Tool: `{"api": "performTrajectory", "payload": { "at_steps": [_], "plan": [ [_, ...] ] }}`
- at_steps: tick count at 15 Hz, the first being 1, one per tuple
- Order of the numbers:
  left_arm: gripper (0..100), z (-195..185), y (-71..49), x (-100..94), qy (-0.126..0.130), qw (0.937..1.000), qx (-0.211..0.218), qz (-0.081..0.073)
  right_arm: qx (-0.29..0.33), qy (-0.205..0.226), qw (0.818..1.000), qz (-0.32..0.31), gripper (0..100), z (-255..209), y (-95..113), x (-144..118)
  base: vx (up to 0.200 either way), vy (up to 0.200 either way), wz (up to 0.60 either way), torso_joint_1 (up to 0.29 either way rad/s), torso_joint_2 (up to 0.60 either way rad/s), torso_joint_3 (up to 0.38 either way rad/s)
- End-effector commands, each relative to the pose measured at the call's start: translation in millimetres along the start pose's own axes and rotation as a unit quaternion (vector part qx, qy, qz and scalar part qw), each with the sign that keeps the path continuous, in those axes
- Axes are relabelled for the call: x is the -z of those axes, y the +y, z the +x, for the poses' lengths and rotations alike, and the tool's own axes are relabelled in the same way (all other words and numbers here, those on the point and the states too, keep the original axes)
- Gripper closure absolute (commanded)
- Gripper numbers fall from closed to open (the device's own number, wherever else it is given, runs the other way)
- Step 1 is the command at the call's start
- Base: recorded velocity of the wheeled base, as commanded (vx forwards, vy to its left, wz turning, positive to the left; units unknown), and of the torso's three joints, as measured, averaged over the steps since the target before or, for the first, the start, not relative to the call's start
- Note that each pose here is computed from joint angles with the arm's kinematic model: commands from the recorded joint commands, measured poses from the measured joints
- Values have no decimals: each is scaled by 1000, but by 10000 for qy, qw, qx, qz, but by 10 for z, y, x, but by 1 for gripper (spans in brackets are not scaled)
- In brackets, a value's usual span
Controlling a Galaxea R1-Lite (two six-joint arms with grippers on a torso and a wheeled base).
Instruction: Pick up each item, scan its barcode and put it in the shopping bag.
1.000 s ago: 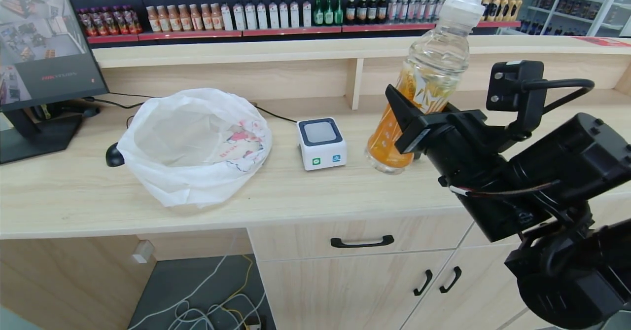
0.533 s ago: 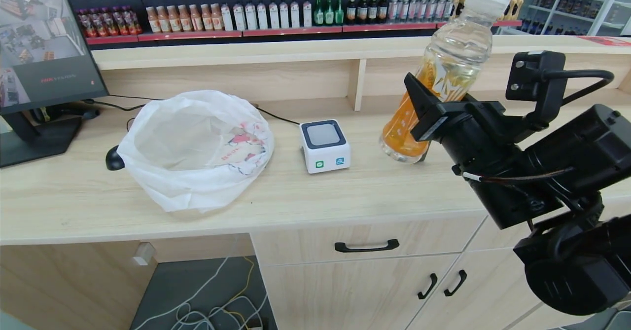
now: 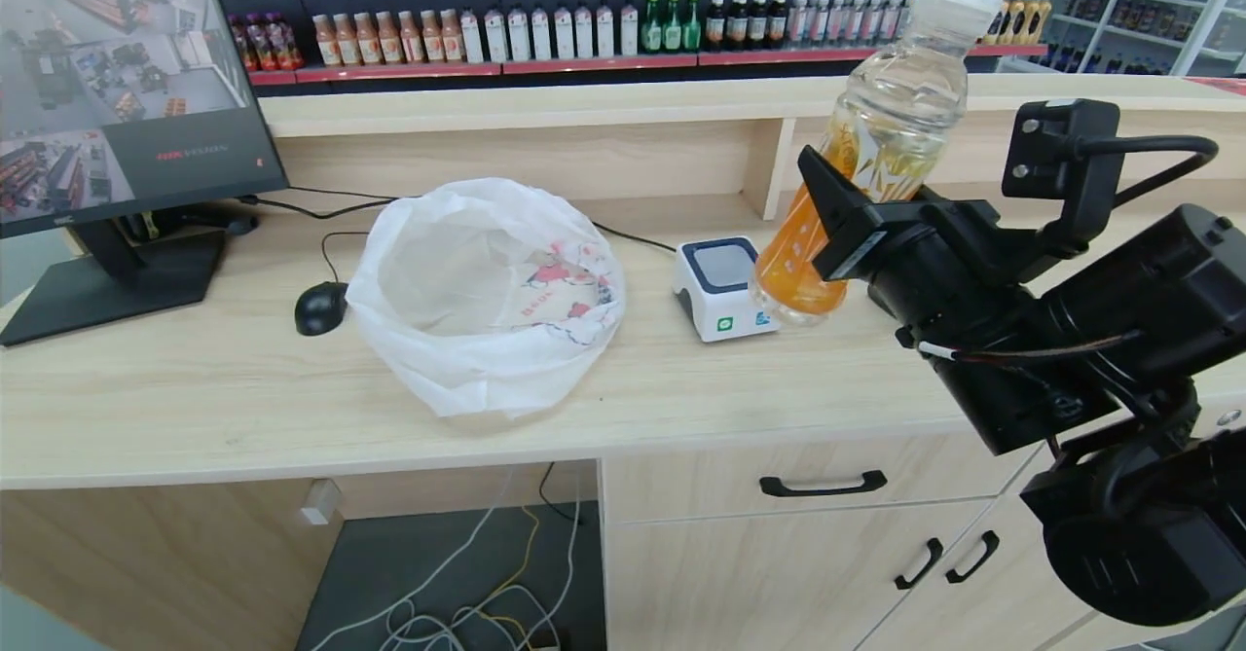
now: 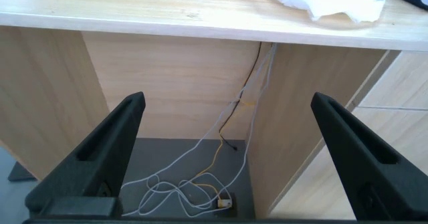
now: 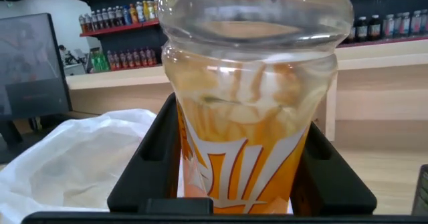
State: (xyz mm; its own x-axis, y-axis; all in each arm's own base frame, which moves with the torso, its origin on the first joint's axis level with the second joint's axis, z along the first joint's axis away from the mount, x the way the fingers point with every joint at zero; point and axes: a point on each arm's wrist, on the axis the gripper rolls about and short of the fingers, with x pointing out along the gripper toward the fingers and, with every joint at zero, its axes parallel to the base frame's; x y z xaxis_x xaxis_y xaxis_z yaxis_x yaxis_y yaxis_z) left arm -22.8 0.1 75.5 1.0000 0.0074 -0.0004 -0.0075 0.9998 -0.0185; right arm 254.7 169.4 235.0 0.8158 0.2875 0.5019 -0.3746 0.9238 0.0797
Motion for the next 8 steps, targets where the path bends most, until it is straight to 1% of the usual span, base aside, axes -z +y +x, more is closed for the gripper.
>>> {"api": "performTrajectory", "payload": {
  "at_steps": [1,3,7,8],
  "plan": [
    [0,0,0,0,-2,10000,-1,31,-2,-1,10000,2,100,-16,-2,-13,0,0,0,0,0,0],
    [0,0,0,0,-2,10000,-1,47,3,43,10000,-4,100,-54,-16,-18,0,0,0,0,0,0],
    [0,0,0,0,-2,10000,-1,47,160,-48,9992,371,100,-31,-133,-62,0,0,0,0,0,0],
    [0,0,0,0,-2,10000,-1,47,65,-78,9986,526,100,-20,-132,-73,0,0,0,0,0,0]
  ]
}}
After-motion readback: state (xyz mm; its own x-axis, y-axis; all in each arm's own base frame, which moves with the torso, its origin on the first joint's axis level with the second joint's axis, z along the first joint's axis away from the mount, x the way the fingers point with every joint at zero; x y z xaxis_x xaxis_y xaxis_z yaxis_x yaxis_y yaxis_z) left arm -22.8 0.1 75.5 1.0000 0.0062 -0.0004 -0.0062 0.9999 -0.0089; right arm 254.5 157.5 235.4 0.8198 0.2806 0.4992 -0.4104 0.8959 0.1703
